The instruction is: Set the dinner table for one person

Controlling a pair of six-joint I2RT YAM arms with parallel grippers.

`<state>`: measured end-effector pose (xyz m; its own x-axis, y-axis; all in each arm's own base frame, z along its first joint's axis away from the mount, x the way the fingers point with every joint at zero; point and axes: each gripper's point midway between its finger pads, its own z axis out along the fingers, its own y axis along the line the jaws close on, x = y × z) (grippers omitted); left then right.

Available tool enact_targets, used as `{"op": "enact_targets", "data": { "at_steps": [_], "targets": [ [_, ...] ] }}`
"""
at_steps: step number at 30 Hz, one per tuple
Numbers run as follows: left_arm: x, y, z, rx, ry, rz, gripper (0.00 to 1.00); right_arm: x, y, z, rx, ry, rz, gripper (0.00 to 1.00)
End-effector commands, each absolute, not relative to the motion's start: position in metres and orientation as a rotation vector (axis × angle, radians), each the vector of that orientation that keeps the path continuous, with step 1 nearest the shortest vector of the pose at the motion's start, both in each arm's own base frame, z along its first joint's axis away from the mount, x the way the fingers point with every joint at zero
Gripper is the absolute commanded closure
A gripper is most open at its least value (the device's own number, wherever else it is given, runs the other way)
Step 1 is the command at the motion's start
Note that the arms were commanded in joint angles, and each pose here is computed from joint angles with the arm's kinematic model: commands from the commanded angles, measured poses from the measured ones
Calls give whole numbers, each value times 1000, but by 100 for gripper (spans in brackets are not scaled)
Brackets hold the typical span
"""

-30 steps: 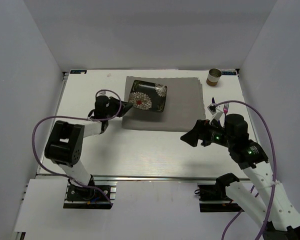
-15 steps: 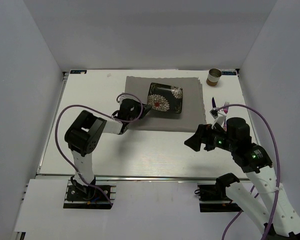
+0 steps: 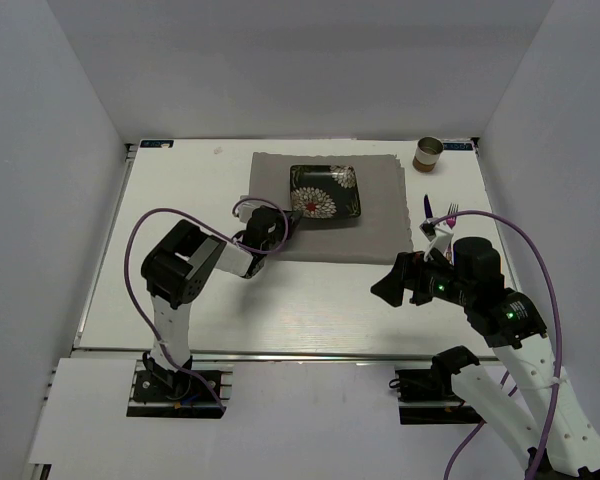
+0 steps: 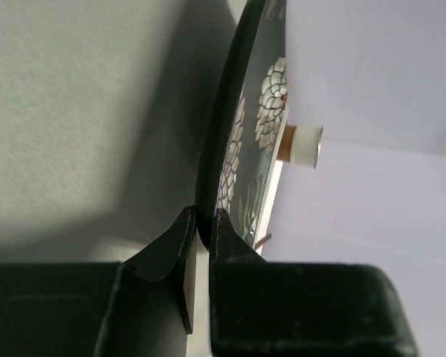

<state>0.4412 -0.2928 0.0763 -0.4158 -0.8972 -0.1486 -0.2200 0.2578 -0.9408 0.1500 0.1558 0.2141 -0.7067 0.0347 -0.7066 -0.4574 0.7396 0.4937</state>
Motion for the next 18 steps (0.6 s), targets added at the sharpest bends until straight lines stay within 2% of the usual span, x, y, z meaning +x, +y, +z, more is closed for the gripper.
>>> {"op": "enact_targets", "data": {
  "at_steps": [1,18],
  "targets": [
    [458,-302,168,-972,1515,-1437,100,152,154,227,-340,2168,852,11],
    [449,-319,150,-899,1594,-1505,100,152,156,221,-341,2173,868,11]
  ]
}}
